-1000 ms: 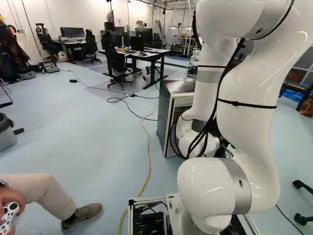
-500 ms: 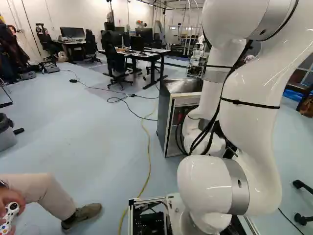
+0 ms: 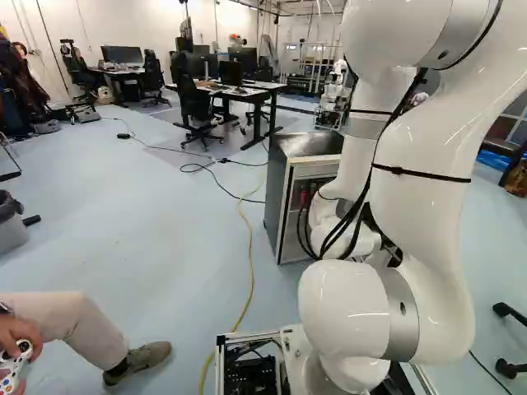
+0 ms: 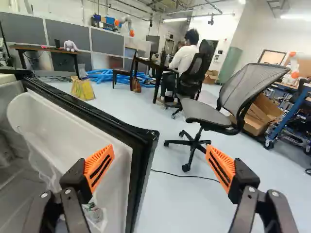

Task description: Grab a drink from the fridge

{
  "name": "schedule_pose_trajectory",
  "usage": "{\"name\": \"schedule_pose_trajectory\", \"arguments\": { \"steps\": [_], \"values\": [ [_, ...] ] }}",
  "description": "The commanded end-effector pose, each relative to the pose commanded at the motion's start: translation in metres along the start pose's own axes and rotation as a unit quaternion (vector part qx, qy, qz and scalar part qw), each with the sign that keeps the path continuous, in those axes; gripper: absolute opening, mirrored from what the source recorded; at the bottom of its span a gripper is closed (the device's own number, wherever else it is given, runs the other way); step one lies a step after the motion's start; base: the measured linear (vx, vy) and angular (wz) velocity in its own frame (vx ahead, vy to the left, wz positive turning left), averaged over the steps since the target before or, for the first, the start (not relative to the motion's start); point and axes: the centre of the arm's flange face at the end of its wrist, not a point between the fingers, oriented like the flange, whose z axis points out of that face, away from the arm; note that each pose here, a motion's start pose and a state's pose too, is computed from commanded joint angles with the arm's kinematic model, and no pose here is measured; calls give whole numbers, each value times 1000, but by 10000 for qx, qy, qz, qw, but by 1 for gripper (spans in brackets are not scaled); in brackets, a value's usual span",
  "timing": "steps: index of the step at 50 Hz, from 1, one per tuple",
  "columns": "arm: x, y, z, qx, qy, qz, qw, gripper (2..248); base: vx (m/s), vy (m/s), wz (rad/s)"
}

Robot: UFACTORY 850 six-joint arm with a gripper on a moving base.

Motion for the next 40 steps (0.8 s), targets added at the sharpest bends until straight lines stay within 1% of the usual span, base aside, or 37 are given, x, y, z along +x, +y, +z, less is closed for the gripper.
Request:
{"name": "schedule_pose_trajectory", "arguments": {
  "steps": [10, 19, 27, 40],
  "values": [
    [1, -9, -1, 80, 30, 15, 10000, 247, 0, 0, 0],
    [2, -16, 1, 77, 56, 49, 9999, 247, 0, 0, 0],
    [3, -23, 5, -27, 75, 102, 9999, 247, 0, 0, 0],
    [6, -33, 16, -287, 102, 216, 9993, 247, 0, 0, 0]
  ]
}}
